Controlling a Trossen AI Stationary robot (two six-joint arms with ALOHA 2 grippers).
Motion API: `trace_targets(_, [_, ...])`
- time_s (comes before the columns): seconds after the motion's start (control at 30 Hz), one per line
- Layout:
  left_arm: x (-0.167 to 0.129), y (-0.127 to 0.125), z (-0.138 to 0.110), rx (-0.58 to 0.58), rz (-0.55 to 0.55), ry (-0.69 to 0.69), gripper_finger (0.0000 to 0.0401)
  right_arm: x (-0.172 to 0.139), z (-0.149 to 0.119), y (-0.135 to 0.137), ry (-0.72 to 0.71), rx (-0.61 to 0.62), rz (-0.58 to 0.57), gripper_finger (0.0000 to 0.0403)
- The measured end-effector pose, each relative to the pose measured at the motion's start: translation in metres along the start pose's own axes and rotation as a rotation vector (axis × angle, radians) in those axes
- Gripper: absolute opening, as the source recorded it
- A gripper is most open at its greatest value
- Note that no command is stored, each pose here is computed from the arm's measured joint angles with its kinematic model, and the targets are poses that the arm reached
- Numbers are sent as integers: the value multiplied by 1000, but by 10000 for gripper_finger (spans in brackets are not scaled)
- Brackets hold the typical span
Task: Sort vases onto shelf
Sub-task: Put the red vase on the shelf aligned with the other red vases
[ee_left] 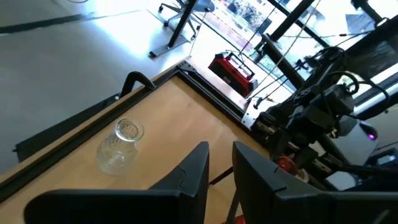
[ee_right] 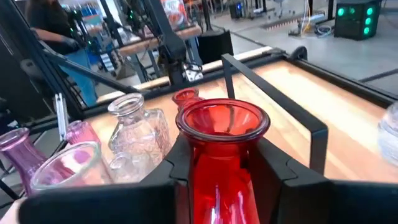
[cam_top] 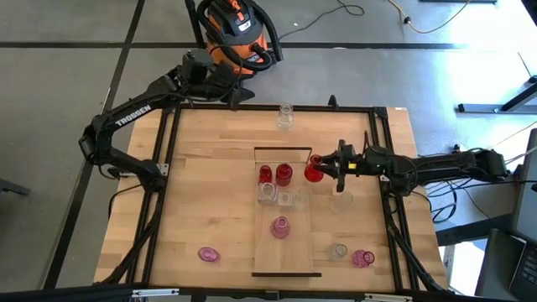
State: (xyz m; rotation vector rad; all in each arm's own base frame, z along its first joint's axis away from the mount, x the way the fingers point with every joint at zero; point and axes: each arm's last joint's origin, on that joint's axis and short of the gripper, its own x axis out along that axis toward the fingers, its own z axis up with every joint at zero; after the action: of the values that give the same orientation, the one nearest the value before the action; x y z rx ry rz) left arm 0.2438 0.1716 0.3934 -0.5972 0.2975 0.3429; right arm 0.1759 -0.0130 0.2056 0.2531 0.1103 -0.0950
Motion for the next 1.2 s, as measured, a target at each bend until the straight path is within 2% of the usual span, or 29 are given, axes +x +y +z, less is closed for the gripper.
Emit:
trace_targets(0.2, [2, -3, -4, 22, 51, 12, 64, 7, -21, -5, -3, 4, 1, 81])
trace_targets(0.6, [3, -6, -6, 30, 51, 15, 64, 28, -41, -10, 41, -26, 7, 81])
trace_targets(0.97, [3, -6, -6, 30, 50, 15, 64, 44, -47, -10, 70, -96, 51, 81])
trace_targets(1.2, [3, -6, -6, 29, 49, 15, 64, 50, -50, -10, 89, -100, 54, 81])
